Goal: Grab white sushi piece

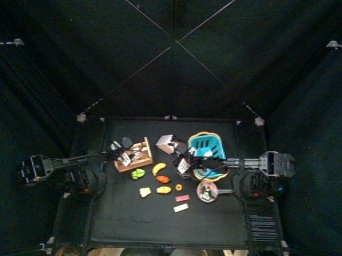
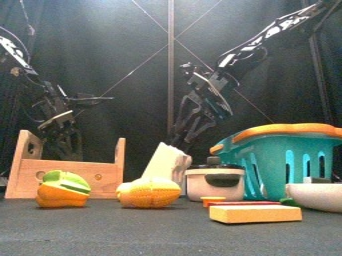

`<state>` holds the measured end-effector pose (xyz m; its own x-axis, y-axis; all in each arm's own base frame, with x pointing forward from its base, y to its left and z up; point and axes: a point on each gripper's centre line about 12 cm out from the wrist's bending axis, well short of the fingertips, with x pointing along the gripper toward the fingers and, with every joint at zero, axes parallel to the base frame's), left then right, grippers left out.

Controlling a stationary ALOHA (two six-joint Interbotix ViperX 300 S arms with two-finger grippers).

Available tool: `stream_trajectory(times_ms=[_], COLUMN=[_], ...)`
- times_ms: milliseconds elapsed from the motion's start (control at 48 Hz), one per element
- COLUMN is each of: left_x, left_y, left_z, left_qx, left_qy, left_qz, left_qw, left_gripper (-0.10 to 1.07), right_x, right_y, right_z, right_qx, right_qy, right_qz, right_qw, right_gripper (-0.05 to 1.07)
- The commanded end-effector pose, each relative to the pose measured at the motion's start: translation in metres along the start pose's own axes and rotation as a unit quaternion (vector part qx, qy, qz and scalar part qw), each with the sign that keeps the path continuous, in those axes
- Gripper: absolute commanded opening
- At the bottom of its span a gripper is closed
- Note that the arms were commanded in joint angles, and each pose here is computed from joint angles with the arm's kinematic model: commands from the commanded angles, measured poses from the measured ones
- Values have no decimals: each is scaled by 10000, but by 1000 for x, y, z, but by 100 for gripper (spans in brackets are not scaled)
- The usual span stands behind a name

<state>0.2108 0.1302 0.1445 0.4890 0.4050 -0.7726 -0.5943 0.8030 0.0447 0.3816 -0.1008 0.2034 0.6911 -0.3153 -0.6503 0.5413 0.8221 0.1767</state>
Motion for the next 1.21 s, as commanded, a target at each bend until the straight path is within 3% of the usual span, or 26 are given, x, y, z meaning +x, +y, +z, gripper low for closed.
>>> stream_trajectory(times_ms=[0,146,375,604,917,1188], left_x=[0,-2,-1,13,39,50], left_y=[-6,-9,-8,-2,-3,-4], left_z=[10,13,17,14,12,1], left_qx=[83,131,-174,-207,224,235], left_qy=[-73,-34,64,359,702,1005], left_qz=[-59,-38,-4,154,271,291], left_qw=[9999,9999,9998,9990,9969,9942], left_gripper=[88,90,102,102,102,99], right_x=[-5,-4,3,7,12,15], right_y=[0,-3,-4,-5,-4,-2], right_z=[8,7,3,-1,-7,-9], right_qx=[36,50,58,53,35,62], right_qy=[-127,-127,-79,-17,73,119], right_qz=[40,46,87,57,55,77], right_qw=[9999,9999,9999,10000,10000,9999], right_gripper=[87,87,87,87,87,87])
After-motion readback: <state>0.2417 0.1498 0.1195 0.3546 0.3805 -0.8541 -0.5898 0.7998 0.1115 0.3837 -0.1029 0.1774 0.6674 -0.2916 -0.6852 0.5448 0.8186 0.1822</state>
